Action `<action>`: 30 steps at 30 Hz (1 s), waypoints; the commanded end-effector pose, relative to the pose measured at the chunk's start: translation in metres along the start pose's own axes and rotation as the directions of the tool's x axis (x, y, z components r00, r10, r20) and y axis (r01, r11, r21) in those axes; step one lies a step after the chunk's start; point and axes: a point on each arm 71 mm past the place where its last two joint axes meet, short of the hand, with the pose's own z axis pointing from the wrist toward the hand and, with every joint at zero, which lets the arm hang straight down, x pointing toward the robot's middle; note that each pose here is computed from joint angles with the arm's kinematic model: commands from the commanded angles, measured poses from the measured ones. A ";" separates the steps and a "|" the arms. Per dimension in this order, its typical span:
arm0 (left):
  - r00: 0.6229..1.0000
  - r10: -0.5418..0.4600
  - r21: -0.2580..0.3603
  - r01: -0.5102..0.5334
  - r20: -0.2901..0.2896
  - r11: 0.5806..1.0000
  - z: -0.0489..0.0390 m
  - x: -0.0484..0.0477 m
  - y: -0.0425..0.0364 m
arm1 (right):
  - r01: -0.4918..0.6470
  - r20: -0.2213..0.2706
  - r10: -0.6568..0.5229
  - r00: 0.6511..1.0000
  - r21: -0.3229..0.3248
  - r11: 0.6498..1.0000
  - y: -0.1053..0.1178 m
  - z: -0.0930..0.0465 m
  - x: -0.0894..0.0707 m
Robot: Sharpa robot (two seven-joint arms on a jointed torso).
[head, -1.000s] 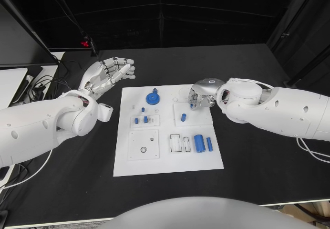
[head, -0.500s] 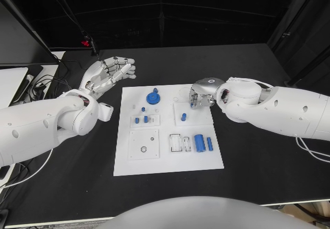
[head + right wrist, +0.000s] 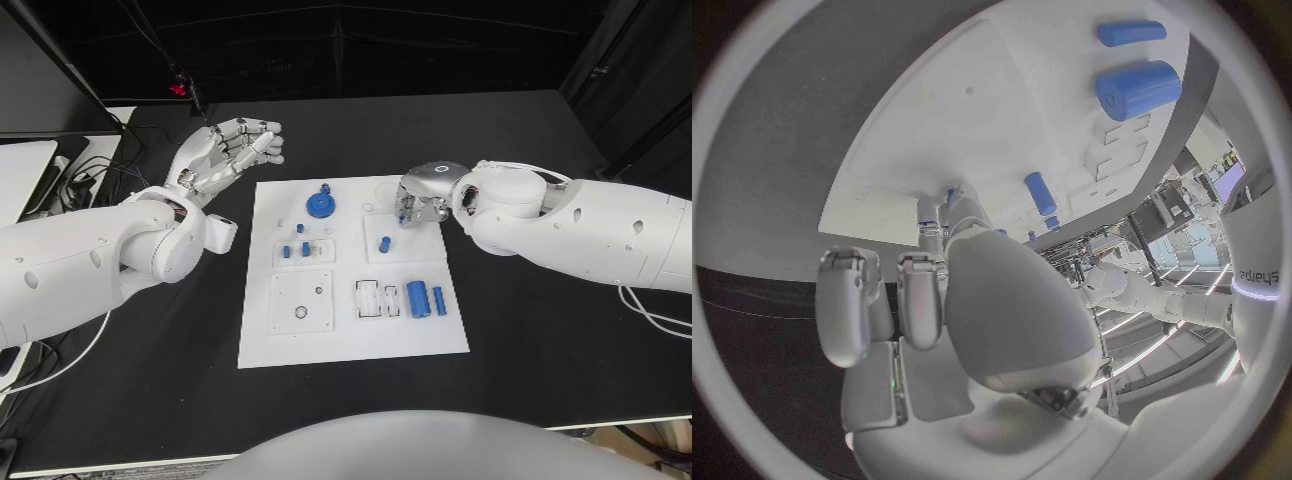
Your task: Assemble the parts on the task board
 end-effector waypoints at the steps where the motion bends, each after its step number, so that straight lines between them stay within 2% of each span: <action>1: 1.000 -0.005 0.067 0.005 0.000 0.998 0.0005 0.0000 -0.0054 | 0.020 -0.029 -0.020 0.999 -0.014 1.000 0.003 -0.001 0.006; 15: 1.000 -0.004 0.065 0.004 0.001 0.998 0.0004 -0.0008 -0.0051 | 0.050 0.104 -0.042 0.994 -0.071 0.996 0.011 -0.006 -0.002; 30: 1.000 -0.004 0.063 0.004 0.001 0.998 0.0000 -0.0018 -0.0044 | 0.054 0.197 -0.034 0.980 -0.101 0.993 0.015 -0.016 -0.010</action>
